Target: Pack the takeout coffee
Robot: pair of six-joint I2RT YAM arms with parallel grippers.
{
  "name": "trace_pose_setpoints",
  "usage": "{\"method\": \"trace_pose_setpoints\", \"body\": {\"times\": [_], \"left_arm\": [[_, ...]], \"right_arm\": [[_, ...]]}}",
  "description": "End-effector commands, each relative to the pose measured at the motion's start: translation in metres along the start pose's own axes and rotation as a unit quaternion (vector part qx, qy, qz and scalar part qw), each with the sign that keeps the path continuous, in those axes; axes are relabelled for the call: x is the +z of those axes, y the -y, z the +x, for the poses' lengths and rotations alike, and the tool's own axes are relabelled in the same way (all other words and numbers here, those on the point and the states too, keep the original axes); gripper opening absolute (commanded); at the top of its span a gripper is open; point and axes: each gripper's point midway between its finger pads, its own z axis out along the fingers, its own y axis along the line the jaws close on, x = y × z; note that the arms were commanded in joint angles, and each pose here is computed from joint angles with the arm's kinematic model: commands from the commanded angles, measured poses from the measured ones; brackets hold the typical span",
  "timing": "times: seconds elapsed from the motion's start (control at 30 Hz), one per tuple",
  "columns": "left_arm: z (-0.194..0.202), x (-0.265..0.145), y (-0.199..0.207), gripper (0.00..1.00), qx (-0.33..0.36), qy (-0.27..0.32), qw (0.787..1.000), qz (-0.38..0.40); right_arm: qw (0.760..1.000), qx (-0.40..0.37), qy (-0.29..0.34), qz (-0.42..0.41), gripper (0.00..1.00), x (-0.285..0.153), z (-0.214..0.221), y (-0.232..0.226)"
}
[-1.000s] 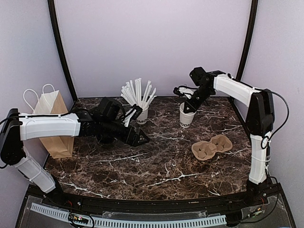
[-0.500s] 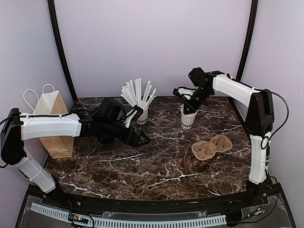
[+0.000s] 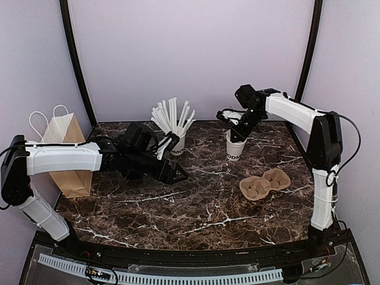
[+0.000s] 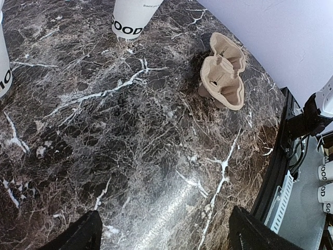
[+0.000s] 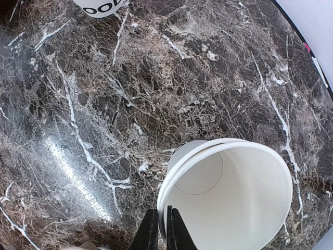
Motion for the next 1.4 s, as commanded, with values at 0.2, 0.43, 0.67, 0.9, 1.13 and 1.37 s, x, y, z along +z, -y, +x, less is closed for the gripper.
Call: {"method": "trace_pose_setpoints", "body": {"times": [0.2,0.43,0.67,0.9,1.13,1.37], "left_arm": [[-0.007,0.001,0.006,0.88,0.001,0.013,1.0,0.009],[-0.015,-0.003,0.001,0.87,-0.022,0.035,0.999,-0.008],[-0.025,-0.002,-0.021,0.87,-0.134,0.076,0.986,-0.058],[-0.025,0.008,-0.027,0.84,-0.272,0.126,0.954,-0.026],[-0.032,0.008,-0.027,0.83,-0.292,0.153,0.944,-0.007],[-0.039,0.018,-0.025,0.81,-0.302,0.156,0.94,0.005]], "right_arm": [[1.0,-0.003,-0.013,0.01,0.03,0.007,0.002,-0.002],[0.999,-0.022,-0.002,0.023,0.0,-0.007,-0.006,-0.014],[0.995,-0.081,0.052,-0.002,0.0,-0.041,-0.031,-0.075],[0.982,-0.162,0.084,-0.044,0.0,-0.052,-0.045,-0.156],[0.979,-0.174,0.085,-0.061,0.0,-0.038,-0.049,-0.181],[0.979,-0.161,0.098,-0.078,0.0,-0.037,-0.055,-0.187]]}}
